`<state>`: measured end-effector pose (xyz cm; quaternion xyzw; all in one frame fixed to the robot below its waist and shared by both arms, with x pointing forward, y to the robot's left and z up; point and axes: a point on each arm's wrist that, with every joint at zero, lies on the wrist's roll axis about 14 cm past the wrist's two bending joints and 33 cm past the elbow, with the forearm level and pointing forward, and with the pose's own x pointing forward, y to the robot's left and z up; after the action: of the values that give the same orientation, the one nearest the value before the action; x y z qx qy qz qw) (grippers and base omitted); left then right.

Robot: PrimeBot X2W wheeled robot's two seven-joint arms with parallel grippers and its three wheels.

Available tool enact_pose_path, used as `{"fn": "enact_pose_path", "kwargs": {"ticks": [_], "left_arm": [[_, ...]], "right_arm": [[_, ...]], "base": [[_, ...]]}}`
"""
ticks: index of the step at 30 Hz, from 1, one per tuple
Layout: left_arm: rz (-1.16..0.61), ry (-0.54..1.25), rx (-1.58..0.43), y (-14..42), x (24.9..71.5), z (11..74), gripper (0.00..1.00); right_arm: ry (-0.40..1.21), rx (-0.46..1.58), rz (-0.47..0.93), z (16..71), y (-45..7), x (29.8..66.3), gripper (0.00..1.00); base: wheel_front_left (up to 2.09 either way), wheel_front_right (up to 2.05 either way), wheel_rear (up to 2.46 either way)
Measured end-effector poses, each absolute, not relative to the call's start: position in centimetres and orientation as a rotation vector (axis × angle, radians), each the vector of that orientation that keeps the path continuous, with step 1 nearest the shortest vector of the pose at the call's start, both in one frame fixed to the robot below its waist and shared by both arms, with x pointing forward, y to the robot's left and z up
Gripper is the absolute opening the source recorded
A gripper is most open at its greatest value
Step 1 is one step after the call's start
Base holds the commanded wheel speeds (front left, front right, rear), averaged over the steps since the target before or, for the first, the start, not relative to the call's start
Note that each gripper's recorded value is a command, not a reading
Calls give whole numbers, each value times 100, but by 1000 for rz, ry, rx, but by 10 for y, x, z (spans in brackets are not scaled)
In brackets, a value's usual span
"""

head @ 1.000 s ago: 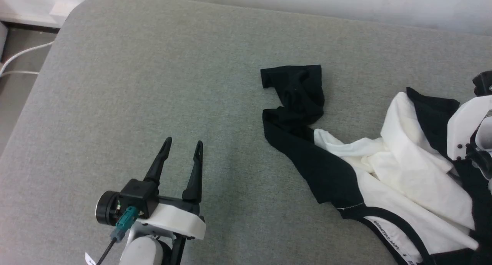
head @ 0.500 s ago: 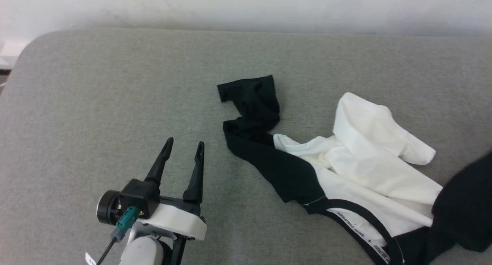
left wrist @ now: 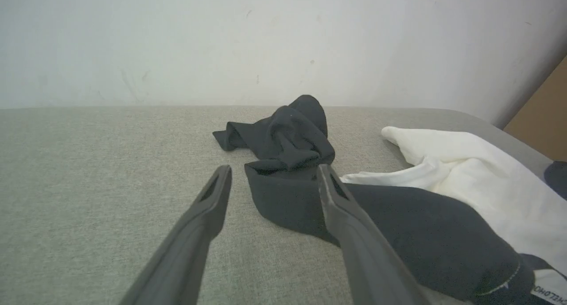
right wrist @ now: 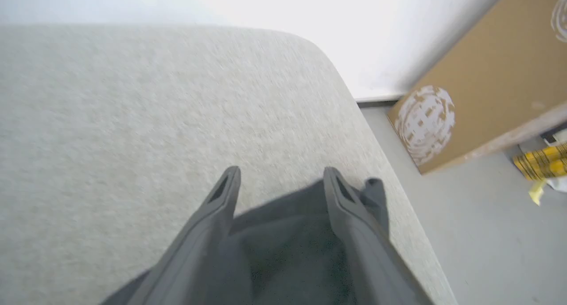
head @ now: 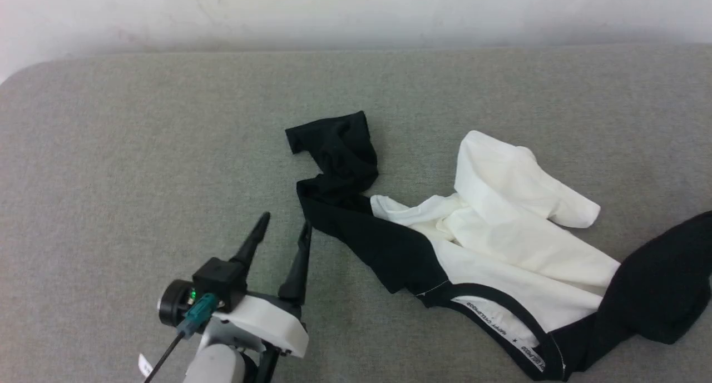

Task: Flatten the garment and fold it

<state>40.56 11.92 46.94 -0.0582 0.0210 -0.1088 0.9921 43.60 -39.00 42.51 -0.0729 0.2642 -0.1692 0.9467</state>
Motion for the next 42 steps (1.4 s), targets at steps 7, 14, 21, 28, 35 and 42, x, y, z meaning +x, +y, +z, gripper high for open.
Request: {"fn": "enact_pose_path", "kwargs": {"ticks": [7,14,21,28,35,42], "left_arm": [[-330,296,-207,82,383,438,100],[-460,505,-319,33,361,429,100],[-447,600,-311,18,369,418,100],[-436,677,-283,11,377,395,100],[-498,710,-300,-2,381,387,0],[-486,654,-354,3,382,392,0]], "right_arm": [[190,-106,-233,488,-343,453,100],[65,-39,-204,506,-315,414,100],[99,10,-184,493,-290,389,100],[130,28,-187,482,-283,383,100],[163,18,-171,471,-278,385,100],[183,14,-132,465,-265,392,100]], "base": [[0,0,0],[0,0,0],[0,0,0],[0,0,0],[0,0,0],[0,0,0]]}}
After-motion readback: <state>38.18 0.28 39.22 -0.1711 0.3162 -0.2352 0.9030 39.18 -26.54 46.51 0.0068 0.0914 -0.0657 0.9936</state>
